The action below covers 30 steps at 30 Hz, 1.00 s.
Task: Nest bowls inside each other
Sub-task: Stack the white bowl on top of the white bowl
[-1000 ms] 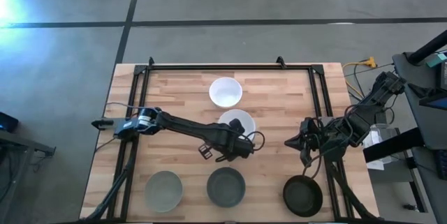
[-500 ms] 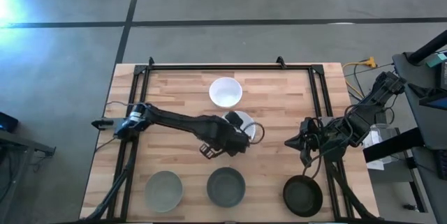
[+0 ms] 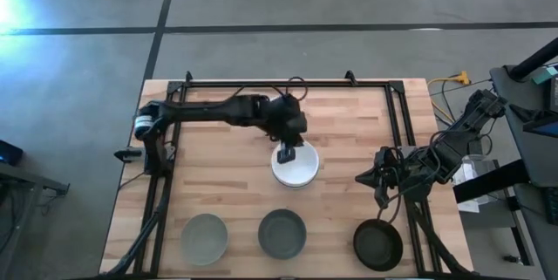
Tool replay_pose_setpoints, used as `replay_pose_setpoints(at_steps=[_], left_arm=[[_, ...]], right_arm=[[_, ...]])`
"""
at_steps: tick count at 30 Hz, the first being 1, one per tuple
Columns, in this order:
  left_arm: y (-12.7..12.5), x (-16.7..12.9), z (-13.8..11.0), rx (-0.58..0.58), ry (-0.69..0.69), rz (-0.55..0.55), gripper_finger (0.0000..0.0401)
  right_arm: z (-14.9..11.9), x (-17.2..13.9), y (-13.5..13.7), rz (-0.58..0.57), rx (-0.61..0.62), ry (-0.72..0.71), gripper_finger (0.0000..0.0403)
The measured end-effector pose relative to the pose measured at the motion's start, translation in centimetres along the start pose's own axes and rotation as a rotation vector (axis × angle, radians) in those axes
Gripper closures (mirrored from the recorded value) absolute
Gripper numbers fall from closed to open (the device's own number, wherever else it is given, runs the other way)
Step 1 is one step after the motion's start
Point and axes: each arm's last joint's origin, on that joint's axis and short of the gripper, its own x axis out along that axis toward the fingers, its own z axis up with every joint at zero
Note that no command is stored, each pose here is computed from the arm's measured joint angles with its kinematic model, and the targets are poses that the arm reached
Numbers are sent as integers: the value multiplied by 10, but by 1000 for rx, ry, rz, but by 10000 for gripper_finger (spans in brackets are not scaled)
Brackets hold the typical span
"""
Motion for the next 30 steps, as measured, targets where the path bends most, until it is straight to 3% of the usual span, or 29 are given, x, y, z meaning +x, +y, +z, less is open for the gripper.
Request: replay_pose_setpoints(at_steps=[5,10,16,21,30], left_arm=[[30,0,-30,-157,-13,77,396],[47,-9,-52,-175,76,139,390],[53,-18,-70,74,236,177,354],[55,-17,-74,289,301,269,321],[71,16,-90,378,438,247,301]], right_arm=[[0,0,0,4,29,-2,380],[0,0,1,8,40,-3,380],[0,0,1,7,40,-3,380],[0,0,1,7,41,-3,380],[1,0,0,1,71,-12,380]])
